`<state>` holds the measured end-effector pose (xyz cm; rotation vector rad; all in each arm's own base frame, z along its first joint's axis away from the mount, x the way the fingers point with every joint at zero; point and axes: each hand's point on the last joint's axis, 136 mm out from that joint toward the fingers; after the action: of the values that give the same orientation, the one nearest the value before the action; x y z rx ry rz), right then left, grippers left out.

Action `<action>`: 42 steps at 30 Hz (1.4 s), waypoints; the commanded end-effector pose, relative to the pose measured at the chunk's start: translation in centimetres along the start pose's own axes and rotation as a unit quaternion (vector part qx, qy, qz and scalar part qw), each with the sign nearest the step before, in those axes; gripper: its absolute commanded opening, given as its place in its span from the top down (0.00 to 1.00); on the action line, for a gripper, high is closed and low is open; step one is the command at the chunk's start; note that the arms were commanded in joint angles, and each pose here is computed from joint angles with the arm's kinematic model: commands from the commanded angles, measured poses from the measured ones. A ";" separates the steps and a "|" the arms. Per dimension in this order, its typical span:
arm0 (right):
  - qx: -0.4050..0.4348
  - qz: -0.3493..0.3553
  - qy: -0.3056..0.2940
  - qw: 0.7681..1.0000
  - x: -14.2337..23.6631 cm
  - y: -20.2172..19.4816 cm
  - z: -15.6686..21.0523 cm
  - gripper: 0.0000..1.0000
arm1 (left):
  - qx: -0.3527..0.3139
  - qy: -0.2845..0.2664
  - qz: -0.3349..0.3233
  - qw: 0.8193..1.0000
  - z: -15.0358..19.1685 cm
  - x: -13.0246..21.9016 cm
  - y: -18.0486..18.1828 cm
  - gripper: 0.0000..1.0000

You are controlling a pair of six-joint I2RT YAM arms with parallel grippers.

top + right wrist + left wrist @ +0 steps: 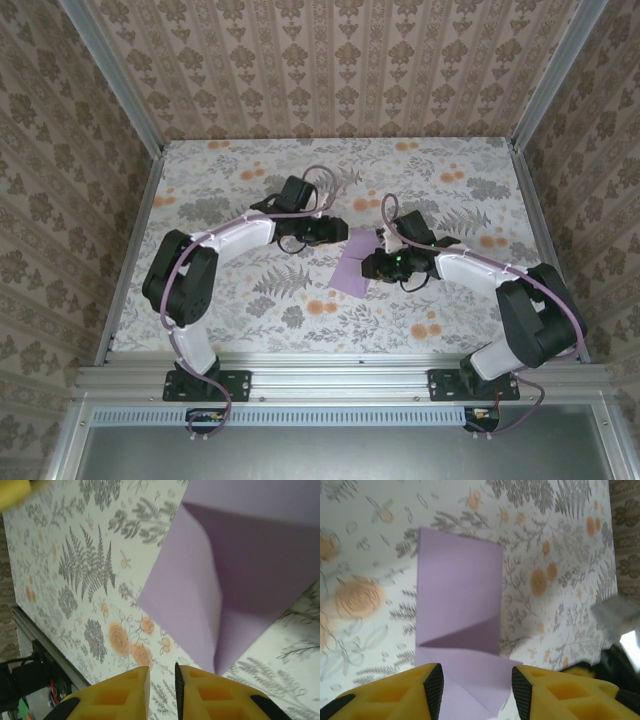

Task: Fold a paper plane with a square sheet of paper (pick it up from the middle)
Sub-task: Fold the triangle a second time at the center of the table, then pick up the paper from the center of the table.

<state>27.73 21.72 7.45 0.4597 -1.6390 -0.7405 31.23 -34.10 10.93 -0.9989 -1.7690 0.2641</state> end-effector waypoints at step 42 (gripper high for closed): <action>0.042 -0.138 0.031 0.989 -1.5 4.6 -2.1 1.00 | 0.091 -0.077 -0.009 0.993 3.5 3.5 0.2 0.32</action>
<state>30.99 24.60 7.27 0.6644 -1.5833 -0.8105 26.87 -30.96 10.33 -0.8887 -1.8016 0.3529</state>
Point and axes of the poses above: each hand's point on the last joint's axis, 136 mm out from that joint toward the fingers, its own x axis back along the fingers, its own y axis along the line the jaws close on, z = x × y, and after that the axes turned 11 degrees about -x, right-handed
